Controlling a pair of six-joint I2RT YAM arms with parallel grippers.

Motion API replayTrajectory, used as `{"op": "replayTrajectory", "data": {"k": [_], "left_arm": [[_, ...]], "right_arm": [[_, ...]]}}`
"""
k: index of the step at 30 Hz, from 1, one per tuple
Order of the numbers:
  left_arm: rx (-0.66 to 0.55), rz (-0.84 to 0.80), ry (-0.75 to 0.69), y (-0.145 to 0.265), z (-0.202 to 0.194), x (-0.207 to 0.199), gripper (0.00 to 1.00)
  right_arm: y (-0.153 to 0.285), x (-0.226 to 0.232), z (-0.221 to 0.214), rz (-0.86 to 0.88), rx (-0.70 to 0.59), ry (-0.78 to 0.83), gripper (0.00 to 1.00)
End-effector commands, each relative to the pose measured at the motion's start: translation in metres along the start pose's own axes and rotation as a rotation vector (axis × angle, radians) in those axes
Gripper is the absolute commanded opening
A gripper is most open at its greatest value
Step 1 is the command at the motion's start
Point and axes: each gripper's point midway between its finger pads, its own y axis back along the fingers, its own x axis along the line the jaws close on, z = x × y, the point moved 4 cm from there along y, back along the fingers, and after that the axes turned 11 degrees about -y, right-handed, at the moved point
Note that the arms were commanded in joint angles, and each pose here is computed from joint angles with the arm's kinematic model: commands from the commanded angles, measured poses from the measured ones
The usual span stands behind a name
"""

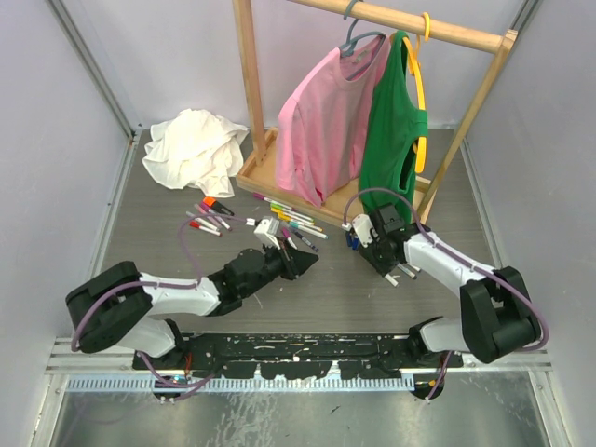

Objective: Open the pen caps
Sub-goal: Place the pen at the center of the board, then place the pen cap at the center of the board.

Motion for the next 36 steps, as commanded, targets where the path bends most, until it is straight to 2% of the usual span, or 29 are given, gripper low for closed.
{"op": "replayTrajectory", "data": {"k": [1,4,12,15,20,26,36], "left_arm": [[-0.049,0.086,0.016,-0.02,0.007,0.003,0.0],[-0.014,0.145,0.024,-0.033,-0.003,0.008,0.0],[0.175,0.468,0.02,-0.065,-0.025,0.027,0.0],[0.237,0.53,-0.001,-0.076,-0.03,0.028,0.0],[0.313,0.571,-0.018,-0.097,-0.037,0.025,0.0],[0.327,0.55,0.015,-0.124,-0.041,0.016,0.0],[0.34,0.563,0.194,-0.146,-0.045,0.033,0.04]], "right_arm": [[0.016,-0.002,0.019,-0.005,-0.115,-0.02,0.37],[0.025,-0.002,0.025,-0.004,-0.162,-0.026,0.4],[0.041,0.0,0.032,0.002,-0.244,-0.02,0.41],[0.043,-0.002,0.033,-0.008,-0.255,-0.021,0.41],[0.046,-0.007,0.034,-0.034,-0.274,-0.039,0.42],[0.049,-0.011,0.034,-0.045,-0.287,-0.057,0.43],[0.05,-0.013,0.033,-0.057,-0.293,-0.067,0.43]]}}
